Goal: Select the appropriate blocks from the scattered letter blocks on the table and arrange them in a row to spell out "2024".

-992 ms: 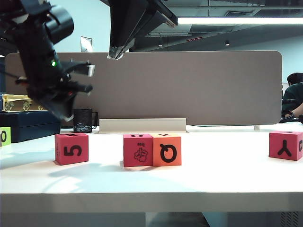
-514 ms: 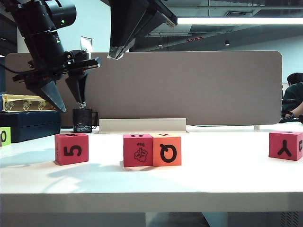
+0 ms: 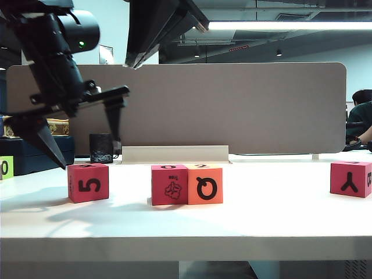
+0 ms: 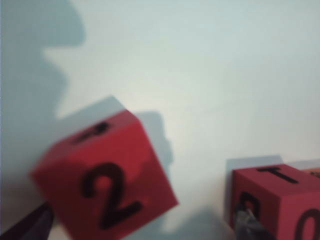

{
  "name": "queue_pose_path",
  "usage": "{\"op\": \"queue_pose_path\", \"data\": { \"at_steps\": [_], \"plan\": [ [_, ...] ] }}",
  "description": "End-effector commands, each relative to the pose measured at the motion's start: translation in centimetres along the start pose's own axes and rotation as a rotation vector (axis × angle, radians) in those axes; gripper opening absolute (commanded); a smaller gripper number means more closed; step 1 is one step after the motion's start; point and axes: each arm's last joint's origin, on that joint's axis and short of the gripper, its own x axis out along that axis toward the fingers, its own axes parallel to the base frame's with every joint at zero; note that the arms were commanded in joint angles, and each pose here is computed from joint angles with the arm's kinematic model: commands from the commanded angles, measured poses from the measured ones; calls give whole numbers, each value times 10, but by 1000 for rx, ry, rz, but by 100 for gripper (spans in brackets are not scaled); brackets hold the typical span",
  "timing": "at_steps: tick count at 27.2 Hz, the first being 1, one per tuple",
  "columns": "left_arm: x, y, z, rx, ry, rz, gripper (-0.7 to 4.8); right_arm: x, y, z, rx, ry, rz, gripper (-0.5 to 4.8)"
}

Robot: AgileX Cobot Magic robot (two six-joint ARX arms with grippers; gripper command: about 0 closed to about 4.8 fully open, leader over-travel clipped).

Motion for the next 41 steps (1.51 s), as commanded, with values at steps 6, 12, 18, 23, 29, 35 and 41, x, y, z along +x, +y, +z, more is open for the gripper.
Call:
{"op": "queue_pose_path", "data": {
  "at_steps": [6, 12, 18, 23, 29, 35, 41],
  "plan": [
    [6, -15, -10, -16, -160, 115, 452, -9, 2, -1, -22, -15, 5, -5],
    [18, -13, -11, -15, -132, 140, 452, -15, 4, -1, -25, -33, 16, -5],
    [28, -12, -11, -13, -126, 170, 355, -15, 4, -1, -35, -31, 29, -5],
    [28, -11, -11, 28, -119, 180, 330, -15, 4, -1, -35, -31, 33, -5],
    [28, -10, -14, 105, -80, 196, 263, -15, 5, -1, -35, -32, 33, -5],
    [27, -12, -18, 156, -2, 114, 263, -15, 5, -2, -34, -28, 33, -5],
    [23, -28, -30, 250, 15, 67, 263, -15, 5, -2, -33, -28, 33, -5]
  ]
}}
